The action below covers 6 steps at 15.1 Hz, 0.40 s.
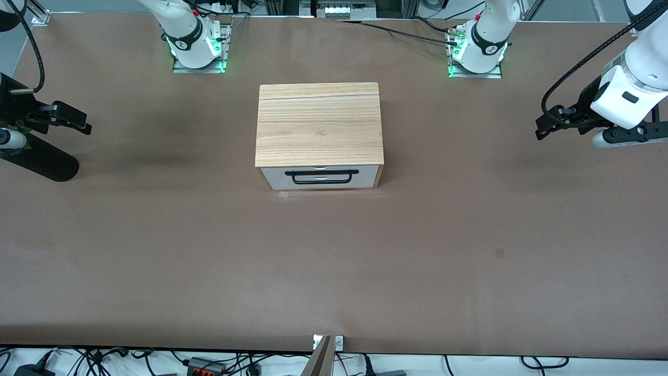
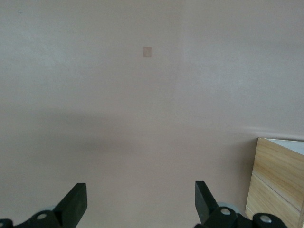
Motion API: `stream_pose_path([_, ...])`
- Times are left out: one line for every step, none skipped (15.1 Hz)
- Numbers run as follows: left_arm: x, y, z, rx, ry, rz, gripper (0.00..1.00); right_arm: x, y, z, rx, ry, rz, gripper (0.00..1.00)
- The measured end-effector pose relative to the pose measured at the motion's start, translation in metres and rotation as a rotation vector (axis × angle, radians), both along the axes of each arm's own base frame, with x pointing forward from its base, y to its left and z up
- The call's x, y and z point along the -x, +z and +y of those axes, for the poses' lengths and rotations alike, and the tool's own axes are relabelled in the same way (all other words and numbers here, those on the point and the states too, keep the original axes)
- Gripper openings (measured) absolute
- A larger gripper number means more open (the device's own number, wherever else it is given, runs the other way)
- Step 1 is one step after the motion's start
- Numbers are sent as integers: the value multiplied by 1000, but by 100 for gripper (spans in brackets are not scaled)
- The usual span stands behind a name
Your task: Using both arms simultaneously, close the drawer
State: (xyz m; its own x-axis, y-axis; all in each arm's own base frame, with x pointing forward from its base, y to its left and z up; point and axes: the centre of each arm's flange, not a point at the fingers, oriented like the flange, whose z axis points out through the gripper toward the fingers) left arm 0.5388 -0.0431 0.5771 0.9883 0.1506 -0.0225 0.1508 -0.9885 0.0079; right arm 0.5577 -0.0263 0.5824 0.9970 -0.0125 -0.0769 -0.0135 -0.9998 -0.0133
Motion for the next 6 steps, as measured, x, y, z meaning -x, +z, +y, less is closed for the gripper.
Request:
stream_pose_path([0,-1,0,0,0,1,100,0,0,0,0,0,0,100])
stream_pose_path([-1,-1,0,1,0,3,100,0,0,0,0,0,0,100])
stream_pose_path([-1,-2,0,1,0,4,100,0,0,0,0,0,0,100])
stream_pose_path([-1,-3,0,1,0,5,100,0,0,0,0,0,0,100])
stream_pose_path([-1,-3,0,1,0,6,100,0,0,0,0,0,0,100])
stream_pose_path([-1,-3,0,1,0,6,100,0,0,0,0,0,0,100])
